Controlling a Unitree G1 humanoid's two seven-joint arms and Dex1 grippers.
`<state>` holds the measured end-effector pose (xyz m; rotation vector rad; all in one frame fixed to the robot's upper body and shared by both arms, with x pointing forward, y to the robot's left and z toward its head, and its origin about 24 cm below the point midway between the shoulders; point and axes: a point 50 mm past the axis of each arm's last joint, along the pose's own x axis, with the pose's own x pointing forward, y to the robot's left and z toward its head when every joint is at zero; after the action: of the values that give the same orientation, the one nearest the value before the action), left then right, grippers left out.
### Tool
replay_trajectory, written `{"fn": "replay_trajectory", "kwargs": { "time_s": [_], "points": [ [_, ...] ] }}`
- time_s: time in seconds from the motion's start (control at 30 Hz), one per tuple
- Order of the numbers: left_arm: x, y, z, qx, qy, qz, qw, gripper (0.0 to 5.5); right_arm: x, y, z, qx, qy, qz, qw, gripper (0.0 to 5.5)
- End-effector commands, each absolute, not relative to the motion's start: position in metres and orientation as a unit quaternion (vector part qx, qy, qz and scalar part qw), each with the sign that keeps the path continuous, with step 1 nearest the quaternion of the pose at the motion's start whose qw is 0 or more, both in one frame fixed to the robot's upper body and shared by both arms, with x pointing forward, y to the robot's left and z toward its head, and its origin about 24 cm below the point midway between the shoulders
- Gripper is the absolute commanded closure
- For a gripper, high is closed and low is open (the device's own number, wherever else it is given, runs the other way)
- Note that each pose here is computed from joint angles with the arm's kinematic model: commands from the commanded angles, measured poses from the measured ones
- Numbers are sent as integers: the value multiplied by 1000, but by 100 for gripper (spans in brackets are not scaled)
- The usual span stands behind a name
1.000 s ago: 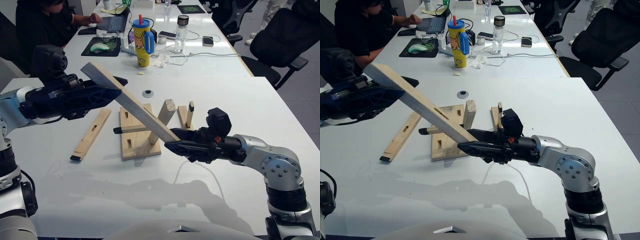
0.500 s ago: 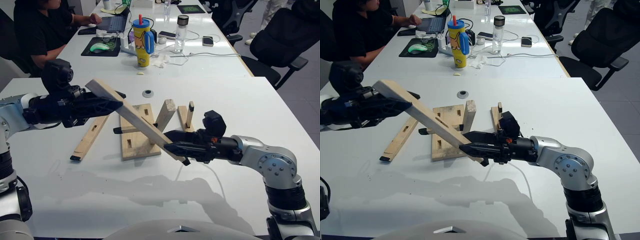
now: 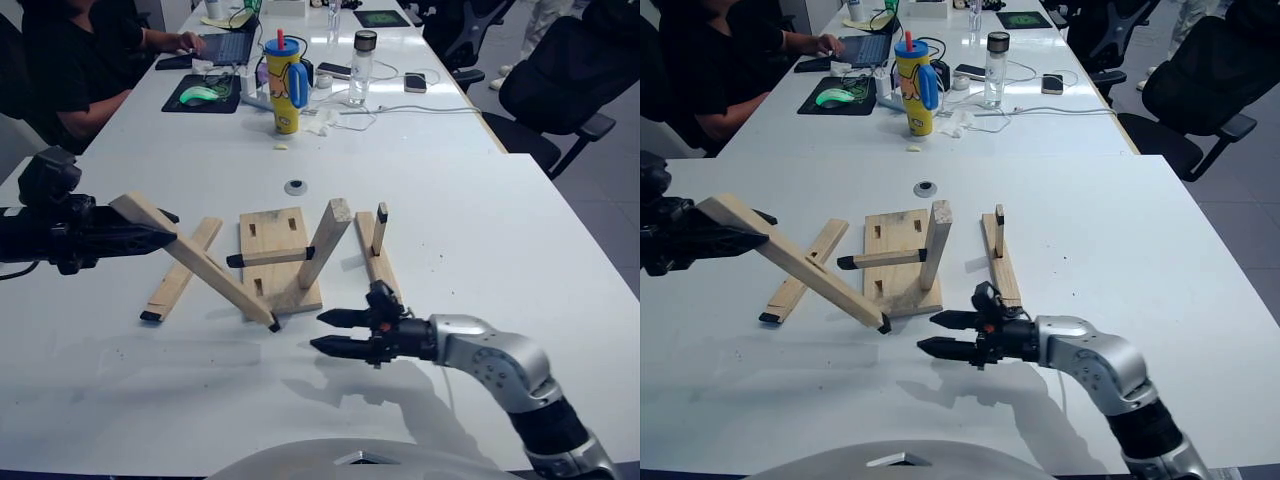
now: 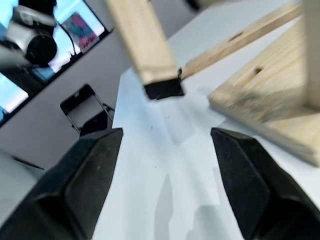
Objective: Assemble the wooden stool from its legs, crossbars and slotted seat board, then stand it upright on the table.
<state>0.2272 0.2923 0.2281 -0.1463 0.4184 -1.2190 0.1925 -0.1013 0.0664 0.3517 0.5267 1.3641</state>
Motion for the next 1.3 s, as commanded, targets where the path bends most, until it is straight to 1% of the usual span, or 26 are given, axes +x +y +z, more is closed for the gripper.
{"fn": "replay_trajectory", "kwargs": {
  "time_s": [0.03,0.13,0.3,0.37,0.47,0.53,0.67,0.8,0.97,1.1,1.2,1.3],
  "points": [
    [230,307,223,-32,218,-543,811,338,211,-81,47,105,253,583,765,223],
    [235,314,222,-20,212,-528,822,338,219,-71,40,109,258,562,778,223],
    [240,319,218,-23,197,-510,837,338,222,-59,30,115,278,539,787,223],
    [243,319,216,-23,188,-503,844,338,230,-61,30,111,267,513,808,223],
    [245,313,212,-22,179,-500,847,338,247,-71,34,100,239,459,850,223],
    [245,308,211,-25,167,-503,848,338,252,-75,35,98,234,446,859,223],
    [250,302,209,-19,148,-496,855,338,250,-77,31,88,242,446,857,223],
    [255,296,210,-17,120,-486,865,338,242,-77,33,98,244,465,845,223],
    [263,287,208,-17,87,-477,875,338,233,-76,52,150,204,507,824,223],
    [268,279,191,-5,105,-486,868,338,246,-72,60,142,161,479,851,223],
    [271,279,184,18,125,-485,866,338,253,-70,57,130,153,456,867,223],
    [277,280,185,42,133,-485,863,338,254,-66,52,116,151,450,873,223]
  ]
}}
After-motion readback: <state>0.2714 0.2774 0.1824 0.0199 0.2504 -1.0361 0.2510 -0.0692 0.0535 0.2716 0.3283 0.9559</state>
